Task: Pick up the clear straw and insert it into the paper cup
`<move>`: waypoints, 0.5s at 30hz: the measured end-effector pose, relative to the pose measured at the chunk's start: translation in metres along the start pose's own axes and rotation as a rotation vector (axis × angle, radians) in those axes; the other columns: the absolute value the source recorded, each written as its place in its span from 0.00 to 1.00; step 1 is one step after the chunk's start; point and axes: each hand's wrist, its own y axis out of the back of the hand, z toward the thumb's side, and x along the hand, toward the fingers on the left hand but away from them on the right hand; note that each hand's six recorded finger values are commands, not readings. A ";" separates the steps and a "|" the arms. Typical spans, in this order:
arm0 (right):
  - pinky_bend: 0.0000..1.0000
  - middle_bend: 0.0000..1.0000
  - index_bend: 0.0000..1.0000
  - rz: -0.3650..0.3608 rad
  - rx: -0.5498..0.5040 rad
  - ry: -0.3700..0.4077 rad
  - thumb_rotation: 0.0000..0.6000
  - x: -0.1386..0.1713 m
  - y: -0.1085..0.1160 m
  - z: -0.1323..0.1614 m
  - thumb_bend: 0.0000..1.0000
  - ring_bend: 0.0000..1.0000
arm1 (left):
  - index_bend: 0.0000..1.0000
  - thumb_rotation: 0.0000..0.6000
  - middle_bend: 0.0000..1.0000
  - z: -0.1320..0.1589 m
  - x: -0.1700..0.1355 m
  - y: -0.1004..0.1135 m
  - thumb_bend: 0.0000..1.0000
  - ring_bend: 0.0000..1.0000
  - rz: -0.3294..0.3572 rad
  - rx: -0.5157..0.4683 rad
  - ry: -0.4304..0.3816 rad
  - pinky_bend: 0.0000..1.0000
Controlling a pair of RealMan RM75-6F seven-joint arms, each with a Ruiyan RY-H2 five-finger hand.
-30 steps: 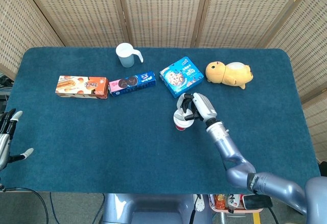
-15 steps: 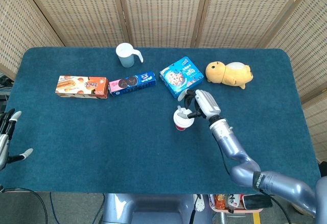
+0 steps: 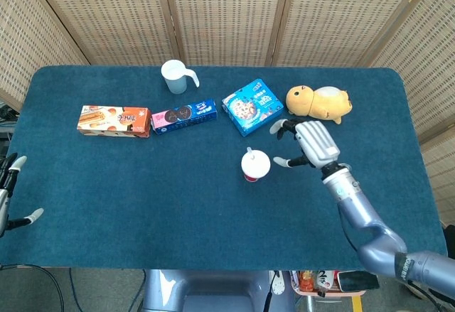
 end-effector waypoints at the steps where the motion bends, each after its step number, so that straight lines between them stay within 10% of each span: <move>1: 0.27 0.30 0.34 -0.009 0.046 0.014 1.00 0.010 0.005 -0.003 0.16 0.18 | 0.00 1.00 0.00 0.000 -0.001 0.000 0.09 0.00 0.000 -0.001 -0.002 0.00; 5: 0.01 0.02 0.14 -0.025 0.229 0.037 1.00 0.052 0.026 -0.018 0.03 0.00 | 0.00 1.00 0.00 0.001 -0.005 0.000 0.09 0.00 0.005 -0.004 -0.008 0.00; 15: 0.00 0.00 0.00 -0.008 0.453 -0.136 1.00 0.155 0.035 -0.058 0.00 0.00 | 0.00 1.00 0.00 0.004 -0.016 -0.001 0.09 0.00 0.031 0.012 -0.025 0.00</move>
